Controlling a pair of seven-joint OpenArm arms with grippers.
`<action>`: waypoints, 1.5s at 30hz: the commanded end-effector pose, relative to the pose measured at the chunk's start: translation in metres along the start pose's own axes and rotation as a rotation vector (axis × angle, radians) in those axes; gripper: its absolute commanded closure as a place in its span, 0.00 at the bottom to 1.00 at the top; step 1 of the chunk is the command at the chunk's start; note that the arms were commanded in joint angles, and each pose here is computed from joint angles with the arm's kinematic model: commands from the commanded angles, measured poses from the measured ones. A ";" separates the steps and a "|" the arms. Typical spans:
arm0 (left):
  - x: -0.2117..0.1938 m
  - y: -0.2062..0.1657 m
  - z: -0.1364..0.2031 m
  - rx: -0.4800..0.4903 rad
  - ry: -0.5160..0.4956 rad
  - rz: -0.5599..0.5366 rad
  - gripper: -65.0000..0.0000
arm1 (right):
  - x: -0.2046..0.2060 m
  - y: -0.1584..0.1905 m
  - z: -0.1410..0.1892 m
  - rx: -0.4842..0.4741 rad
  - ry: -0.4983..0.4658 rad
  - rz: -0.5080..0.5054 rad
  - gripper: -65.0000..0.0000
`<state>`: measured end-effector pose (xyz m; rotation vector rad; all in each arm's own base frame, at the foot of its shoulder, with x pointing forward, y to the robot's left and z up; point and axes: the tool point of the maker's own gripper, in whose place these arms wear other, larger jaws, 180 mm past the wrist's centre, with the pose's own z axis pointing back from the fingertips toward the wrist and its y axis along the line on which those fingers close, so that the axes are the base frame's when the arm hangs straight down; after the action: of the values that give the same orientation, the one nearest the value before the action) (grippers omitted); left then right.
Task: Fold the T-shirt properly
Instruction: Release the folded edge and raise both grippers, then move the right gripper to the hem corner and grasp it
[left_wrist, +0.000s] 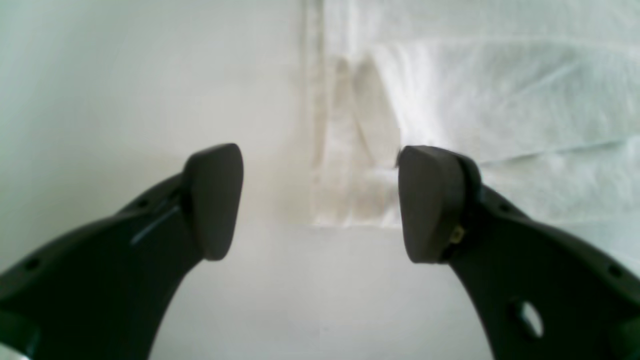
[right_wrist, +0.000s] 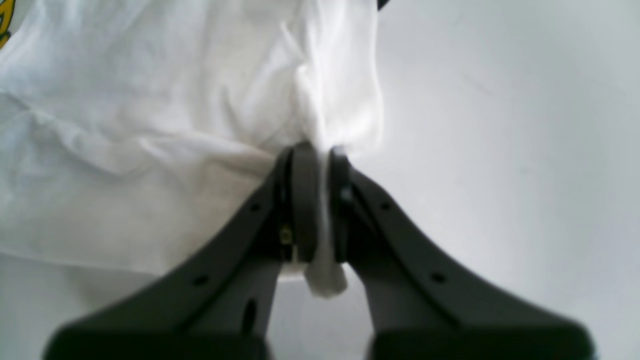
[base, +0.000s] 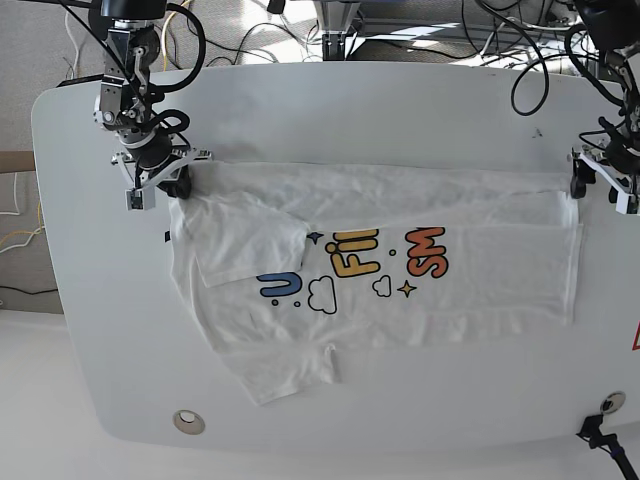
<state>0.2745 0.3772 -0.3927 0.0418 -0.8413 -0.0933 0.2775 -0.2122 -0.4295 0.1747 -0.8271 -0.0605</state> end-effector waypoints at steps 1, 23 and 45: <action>0.017 0.006 0.001 0.001 -0.047 -0.011 0.29 | -0.011 -0.003 0.002 -0.008 0.055 0.016 1.00; -0.010 -0.009 0.002 -0.037 0.024 -0.040 1.00 | -0.020 -0.004 0.015 -0.009 0.064 0.030 1.00; -0.085 -0.039 0.100 -0.073 0.186 -0.203 1.00 | -0.074 -0.030 0.109 -0.079 0.167 0.116 1.00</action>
<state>0.1346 0.3407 -0.4019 0.0463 -0.6190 -0.2941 0.1462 -0.2423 -0.4201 0.0749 -0.6629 0.0107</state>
